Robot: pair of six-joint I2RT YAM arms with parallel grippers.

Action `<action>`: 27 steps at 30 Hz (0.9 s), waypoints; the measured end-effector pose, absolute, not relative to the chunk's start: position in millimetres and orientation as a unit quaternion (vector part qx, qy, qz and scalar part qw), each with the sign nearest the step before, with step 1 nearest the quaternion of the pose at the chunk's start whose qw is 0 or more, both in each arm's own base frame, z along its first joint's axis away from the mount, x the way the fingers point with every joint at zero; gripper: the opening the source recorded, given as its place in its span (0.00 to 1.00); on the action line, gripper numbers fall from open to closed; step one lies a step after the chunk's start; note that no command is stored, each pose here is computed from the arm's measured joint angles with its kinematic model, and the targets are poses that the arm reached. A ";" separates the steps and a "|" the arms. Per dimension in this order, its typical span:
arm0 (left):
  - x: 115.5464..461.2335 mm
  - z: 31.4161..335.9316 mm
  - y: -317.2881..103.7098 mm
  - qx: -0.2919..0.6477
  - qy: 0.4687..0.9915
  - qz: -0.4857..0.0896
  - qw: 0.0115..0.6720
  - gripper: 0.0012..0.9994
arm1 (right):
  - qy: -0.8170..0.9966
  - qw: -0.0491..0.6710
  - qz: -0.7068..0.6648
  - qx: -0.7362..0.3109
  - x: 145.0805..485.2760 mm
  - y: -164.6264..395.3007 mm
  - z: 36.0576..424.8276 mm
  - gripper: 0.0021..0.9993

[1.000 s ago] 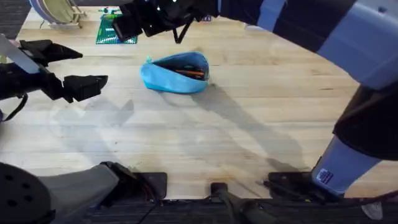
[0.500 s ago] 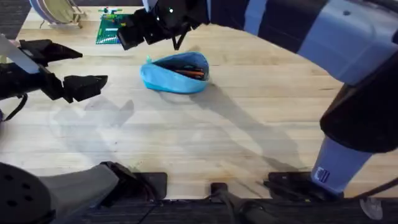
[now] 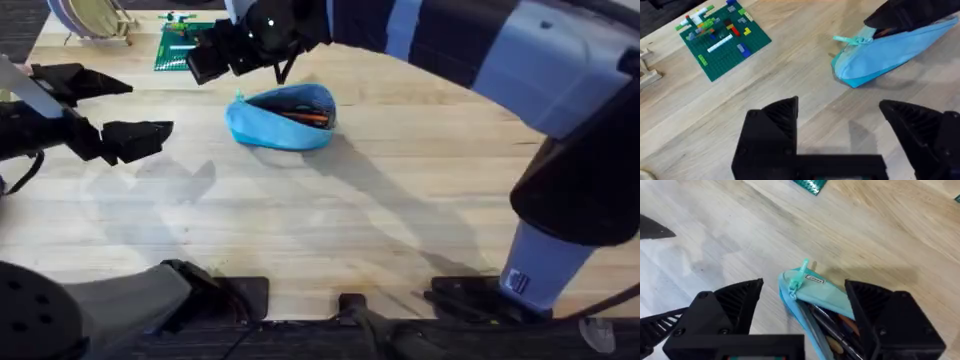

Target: Unzip the bag, pick up the pens from the table one at a time and place them inside, then zip the bag closed.

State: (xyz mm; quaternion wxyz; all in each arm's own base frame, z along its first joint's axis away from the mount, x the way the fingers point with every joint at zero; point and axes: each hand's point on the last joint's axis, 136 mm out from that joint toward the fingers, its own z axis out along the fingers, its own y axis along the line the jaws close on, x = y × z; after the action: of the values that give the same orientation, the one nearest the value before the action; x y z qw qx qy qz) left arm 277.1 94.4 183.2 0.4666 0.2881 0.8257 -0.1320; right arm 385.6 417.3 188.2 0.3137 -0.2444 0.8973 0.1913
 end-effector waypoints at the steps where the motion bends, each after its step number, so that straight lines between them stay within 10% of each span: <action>1: 277.1 183.1 94.4 0.288 0.826 -0.132 0.467 0.99 | 0.897 0.316 0.190 -0.245 385.0 418.6 188.7 1.00; 27: 277.0 183.2 94.3 0.288 0.826 -0.132 0.466 0.99 | 0.908 0.308 0.146 -0.243 385.3 427.1 148.0 1.00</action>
State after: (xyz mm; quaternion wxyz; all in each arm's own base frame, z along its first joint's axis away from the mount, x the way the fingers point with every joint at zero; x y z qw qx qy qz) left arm 277.0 94.3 183.2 0.4665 0.2880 0.8258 -0.1323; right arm 385.3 427.1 148.0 0.3084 -0.2429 0.9081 0.1457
